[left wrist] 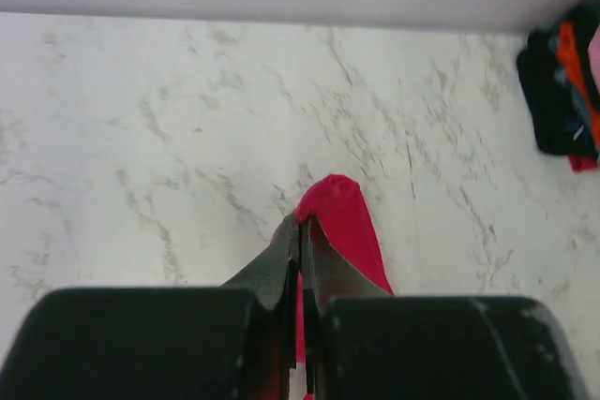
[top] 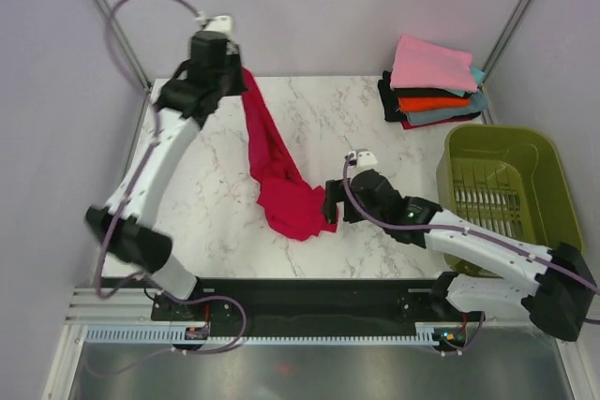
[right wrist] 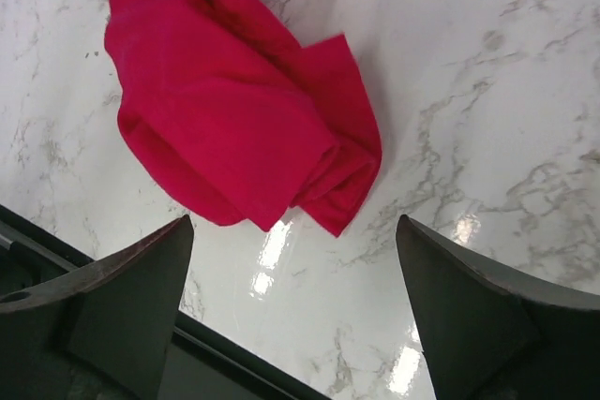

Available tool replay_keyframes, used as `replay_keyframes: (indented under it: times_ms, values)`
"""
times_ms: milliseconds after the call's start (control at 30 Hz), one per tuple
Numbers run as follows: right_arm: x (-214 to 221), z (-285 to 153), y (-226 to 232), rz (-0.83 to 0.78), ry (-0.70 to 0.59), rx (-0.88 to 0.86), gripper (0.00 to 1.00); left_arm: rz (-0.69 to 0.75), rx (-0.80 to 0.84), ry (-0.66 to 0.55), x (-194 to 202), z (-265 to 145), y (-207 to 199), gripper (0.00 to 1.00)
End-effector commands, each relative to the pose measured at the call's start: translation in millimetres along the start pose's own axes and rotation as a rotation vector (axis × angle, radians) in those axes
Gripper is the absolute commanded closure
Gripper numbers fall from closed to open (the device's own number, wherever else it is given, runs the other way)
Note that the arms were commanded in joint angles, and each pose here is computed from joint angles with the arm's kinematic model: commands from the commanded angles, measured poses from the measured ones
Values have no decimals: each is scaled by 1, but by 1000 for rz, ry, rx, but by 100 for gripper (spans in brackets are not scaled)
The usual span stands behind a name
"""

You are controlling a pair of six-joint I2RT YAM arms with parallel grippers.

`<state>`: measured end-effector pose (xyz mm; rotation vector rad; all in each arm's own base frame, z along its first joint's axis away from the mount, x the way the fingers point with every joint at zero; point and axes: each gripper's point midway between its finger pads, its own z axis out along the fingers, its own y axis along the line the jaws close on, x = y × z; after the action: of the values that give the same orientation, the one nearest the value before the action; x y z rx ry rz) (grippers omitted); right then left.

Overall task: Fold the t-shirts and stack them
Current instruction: Flatten the tshirt out

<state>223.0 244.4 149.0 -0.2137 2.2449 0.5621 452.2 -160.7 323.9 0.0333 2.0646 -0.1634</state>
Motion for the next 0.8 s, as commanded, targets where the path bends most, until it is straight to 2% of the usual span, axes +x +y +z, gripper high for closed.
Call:
replay_keyframes:
  times_ms: [0,67,100,133,200,267,300,467,633,767]
  values:
    - [-18,17,26,21,-43,-59,2,-93,-84,103,52,-46,52,98]
    - [-9,31,26,25,-13,-45,2,-119,-139,107,72,-56,81,98]
    - [-10,35,28,32,-16,-49,2,-119,-152,149,104,-61,92,98]
    - [-9,38,29,35,-13,-53,2,-119,-146,153,114,-58,99,98]
    - [-2,49,36,45,-1,-86,2,-175,-131,260,160,-53,117,98]
    - [5,58,38,47,20,-95,2,-233,-115,248,171,-53,122,98]
    - [3,61,41,48,11,-108,2,-251,-63,278,189,-51,114,98]
    - [-9,77,37,52,-42,-67,2,-267,-25,266,192,-49,109,98]
    - [-36,94,-12,170,-80,67,2,-260,-32,241,187,-54,110,98]
    - [-38,101,-50,261,-74,121,12,-253,-48,220,185,-58,113,98]
